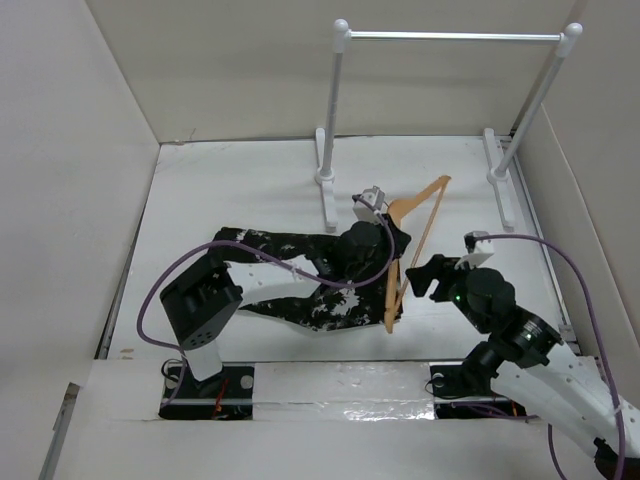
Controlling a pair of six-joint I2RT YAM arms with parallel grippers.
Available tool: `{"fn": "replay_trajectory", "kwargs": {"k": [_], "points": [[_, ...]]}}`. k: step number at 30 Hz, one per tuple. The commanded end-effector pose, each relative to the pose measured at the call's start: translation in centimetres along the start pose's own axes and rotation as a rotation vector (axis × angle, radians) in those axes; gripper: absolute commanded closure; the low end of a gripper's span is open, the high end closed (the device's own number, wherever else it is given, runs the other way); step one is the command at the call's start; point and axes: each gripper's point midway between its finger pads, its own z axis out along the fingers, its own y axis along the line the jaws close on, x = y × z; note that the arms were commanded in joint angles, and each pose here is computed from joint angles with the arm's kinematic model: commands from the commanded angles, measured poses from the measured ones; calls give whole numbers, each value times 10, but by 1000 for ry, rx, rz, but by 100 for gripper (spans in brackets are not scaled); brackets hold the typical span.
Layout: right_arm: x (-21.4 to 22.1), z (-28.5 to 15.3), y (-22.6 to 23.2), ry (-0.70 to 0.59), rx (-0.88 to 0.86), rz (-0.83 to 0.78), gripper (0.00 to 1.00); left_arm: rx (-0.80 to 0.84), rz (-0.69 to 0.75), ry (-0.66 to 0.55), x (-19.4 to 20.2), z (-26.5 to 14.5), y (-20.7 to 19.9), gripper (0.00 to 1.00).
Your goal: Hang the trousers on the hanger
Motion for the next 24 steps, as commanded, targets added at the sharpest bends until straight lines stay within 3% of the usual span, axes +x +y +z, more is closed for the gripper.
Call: {"fn": "replay_trajectory", "kwargs": {"k": [1, 2, 4, 5, 6, 7, 11, 19, 21, 24], "points": [[-29, -19, 3, -82, -15, 28, 24, 94, -56, -89, -11, -16, -19, 100], [-31, -22, 4, -93, -28, 33, 24, 80, -62, -79, 2, -19, -10, 100], [-30, -23, 4, -91, -33, 40, 36, 86, -120, -113, 3, -18, -4, 100], [-29, -22, 4, -91, -29, 43, 44, 72, -130, -112, 11, -19, 6, 100], [-28, -21, 2, -93, -20, 49, 64, 73, -150, -138, 8, -18, 8, 100], [-30, -18, 3, -104, -21, 51, 75, 62, -156, -138, 13, -17, 14, 100], [-15, 13, -10, -32, 69, -10, 99, 73, -220, -174, 18, -17, 24, 100], [-15, 68, -34, 40, 79, -47, 100, 72, -324, -273, 35, -39, 30, 100], [-1, 79, -28, 105, -5, -48, 92, 64, -338, -289, 38, -40, 32, 100], [5, 91, -27, 132, -23, -50, 88, 79, -344, -268, 48, -34, 33, 100]]}}
